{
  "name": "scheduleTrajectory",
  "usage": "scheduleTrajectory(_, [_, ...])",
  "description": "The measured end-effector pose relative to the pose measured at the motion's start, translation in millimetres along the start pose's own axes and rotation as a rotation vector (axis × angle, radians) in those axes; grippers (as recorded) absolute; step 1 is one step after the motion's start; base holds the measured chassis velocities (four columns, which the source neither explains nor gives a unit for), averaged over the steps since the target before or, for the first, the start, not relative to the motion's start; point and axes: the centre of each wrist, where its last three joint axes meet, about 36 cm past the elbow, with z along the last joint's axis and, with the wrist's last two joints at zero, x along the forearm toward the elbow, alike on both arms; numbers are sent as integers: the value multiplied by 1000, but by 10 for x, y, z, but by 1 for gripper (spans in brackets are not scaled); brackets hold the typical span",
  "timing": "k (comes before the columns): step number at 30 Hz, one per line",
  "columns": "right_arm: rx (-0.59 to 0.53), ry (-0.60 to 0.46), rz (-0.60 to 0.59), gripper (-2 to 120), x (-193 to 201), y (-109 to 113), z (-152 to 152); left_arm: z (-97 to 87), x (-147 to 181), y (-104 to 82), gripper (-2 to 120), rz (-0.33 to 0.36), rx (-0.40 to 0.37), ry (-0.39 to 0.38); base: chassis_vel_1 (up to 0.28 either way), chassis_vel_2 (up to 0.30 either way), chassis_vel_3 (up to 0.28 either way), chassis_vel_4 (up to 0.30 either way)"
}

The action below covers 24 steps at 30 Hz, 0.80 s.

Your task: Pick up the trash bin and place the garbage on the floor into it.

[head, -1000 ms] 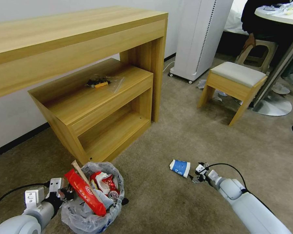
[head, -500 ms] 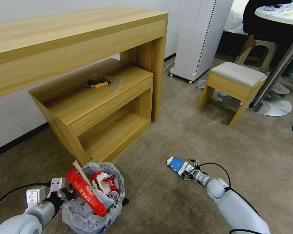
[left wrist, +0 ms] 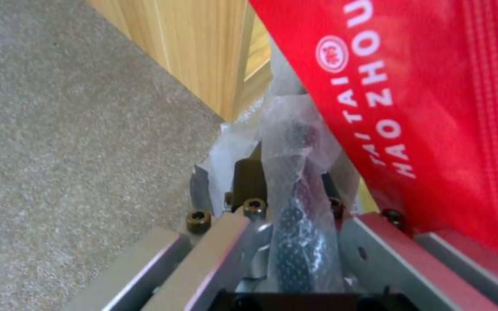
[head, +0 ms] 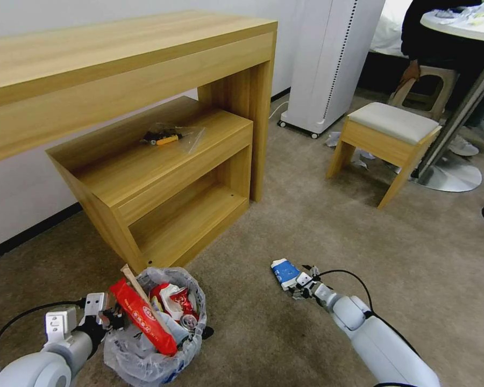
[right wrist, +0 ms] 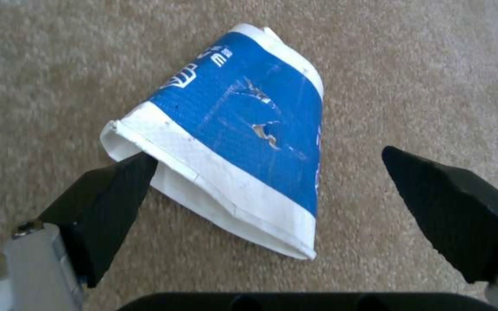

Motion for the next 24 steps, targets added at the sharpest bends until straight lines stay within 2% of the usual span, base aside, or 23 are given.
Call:
scheduleTrajectory(6, [-2,16,3,99,-4,-14,33,7,-2,32,0,-1,2,3,0,0,0,0])
scheduleTrajectory(14, [71,26,26,99,16,-114,164,6,-28,42,0,2,1,6,0,0,0,0])
scheduleTrajectory(18, [101,18,35,92,-2,-143,180,-2,-38,46,0,4,-3,6,0,0,0,0])
scheduleTrajectory(24, [131,-16,35,91,-99,-149,135,10,-36,46,0,11,-7,10,0,0,0,0])
